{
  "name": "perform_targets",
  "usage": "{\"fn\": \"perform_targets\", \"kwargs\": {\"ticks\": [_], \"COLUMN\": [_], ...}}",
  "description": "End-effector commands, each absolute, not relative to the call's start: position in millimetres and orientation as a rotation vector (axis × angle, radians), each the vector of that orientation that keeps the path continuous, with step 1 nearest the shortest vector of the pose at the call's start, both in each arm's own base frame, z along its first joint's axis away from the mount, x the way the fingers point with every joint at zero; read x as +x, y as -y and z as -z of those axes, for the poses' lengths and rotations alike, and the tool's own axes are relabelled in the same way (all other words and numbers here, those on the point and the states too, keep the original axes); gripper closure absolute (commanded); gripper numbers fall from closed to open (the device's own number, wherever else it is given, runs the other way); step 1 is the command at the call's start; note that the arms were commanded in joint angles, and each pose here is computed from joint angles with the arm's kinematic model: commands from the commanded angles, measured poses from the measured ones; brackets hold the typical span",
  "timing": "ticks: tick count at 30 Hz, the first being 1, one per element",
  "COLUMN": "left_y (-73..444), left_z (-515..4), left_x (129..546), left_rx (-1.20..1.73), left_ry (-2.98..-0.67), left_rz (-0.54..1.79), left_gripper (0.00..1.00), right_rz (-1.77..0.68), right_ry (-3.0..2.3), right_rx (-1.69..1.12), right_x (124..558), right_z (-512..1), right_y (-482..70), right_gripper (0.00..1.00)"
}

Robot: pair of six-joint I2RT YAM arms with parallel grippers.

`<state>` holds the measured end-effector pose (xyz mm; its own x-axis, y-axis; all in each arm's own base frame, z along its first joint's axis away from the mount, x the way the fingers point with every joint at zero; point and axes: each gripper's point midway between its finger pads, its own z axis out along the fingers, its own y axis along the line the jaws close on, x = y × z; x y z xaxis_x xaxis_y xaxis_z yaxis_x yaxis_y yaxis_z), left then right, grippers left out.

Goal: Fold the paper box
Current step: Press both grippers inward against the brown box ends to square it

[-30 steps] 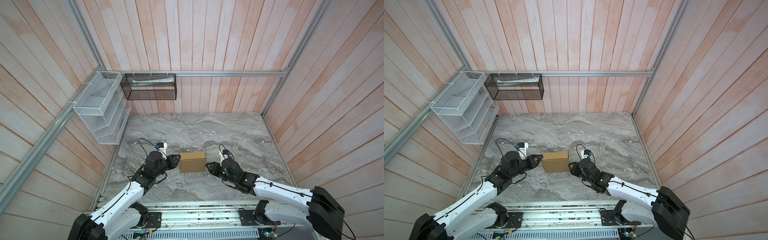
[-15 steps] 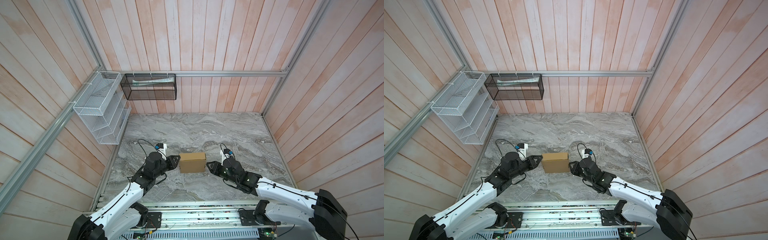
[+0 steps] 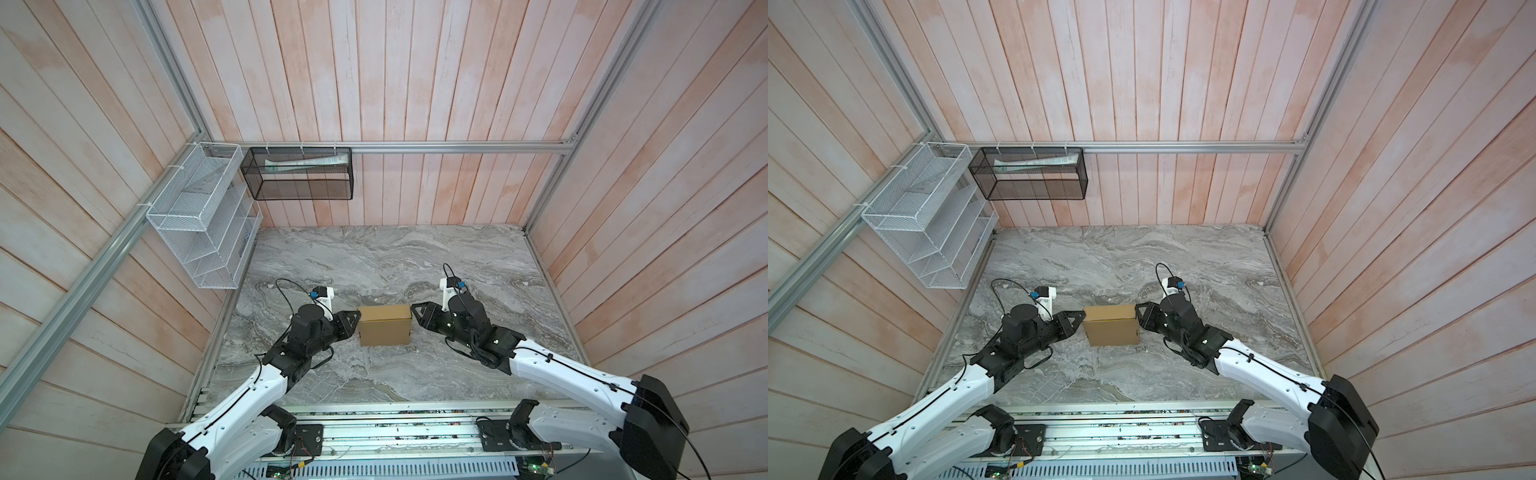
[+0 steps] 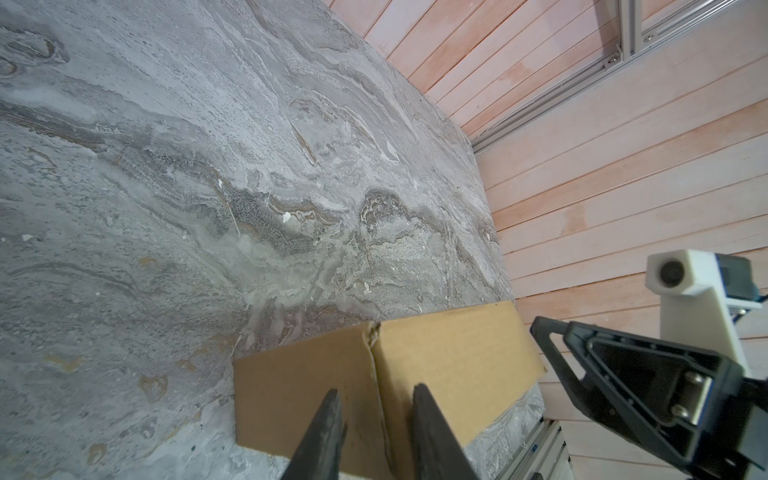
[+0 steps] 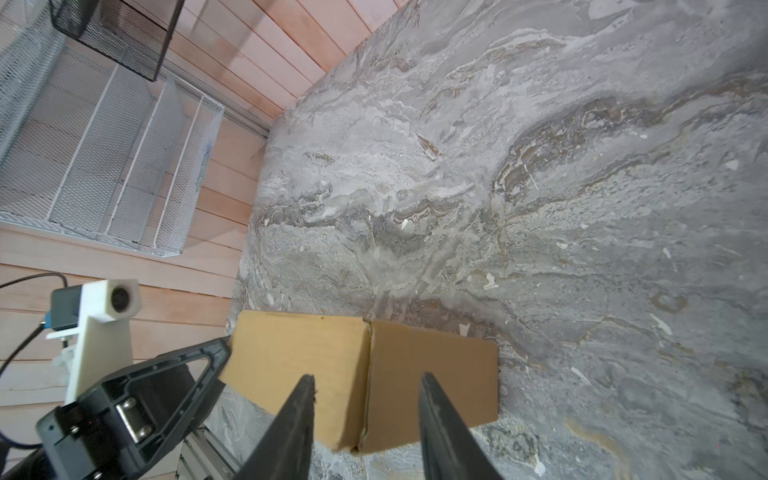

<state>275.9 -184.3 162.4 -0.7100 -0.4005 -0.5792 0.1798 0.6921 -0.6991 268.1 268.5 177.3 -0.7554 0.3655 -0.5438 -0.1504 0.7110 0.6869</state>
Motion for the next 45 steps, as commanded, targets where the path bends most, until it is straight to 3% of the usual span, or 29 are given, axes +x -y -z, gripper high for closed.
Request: {"fn": "perform_targets", "kwargs": {"ticks": [1,9,16,23,27,32,37,45], "left_y": [175,172,169,166,164,164,165,164], "left_z": [-129,-123,-114,-103,-105,-116,-136,-167], "left_x": [267,264,260,253,251,250,255,268], "left_rx": [-0.205,-0.216,-0.233,-0.254,-0.259,-0.236,-0.174,-0.056], "left_ry": [-2.259,-2.276,-2.299,-2.330,-2.324,-2.317,-2.292,-2.253], "left_rz": [0.916,0.901,0.888,0.883,0.887,0.884,0.862,0.791], "left_gripper": [0.69,0.70,0.81,0.85,0.83,0.71,0.64,0.61], "right_rz": [-1.014,-1.013,-0.987,-0.959,-0.952,-0.945,-0.938,-0.920], "right_ry": [-2.240,-2.320,-2.371,-2.399,-2.382,-2.355,-2.306,-2.287], "right_rx": [0.093,0.109,0.145,0.139,0.084,-0.009,-0.074,-0.181], "right_x": [270,263,252,245,246,248,254,261], "right_z": [-177,-141,-115,-104,-113,-130,-157,-188], "right_y": [-281,-281,-269,-261,-263,-268,-274,-281], "right_gripper": [0.59,0.65,0.72,0.80,0.78,0.67,0.63,0.58]}}
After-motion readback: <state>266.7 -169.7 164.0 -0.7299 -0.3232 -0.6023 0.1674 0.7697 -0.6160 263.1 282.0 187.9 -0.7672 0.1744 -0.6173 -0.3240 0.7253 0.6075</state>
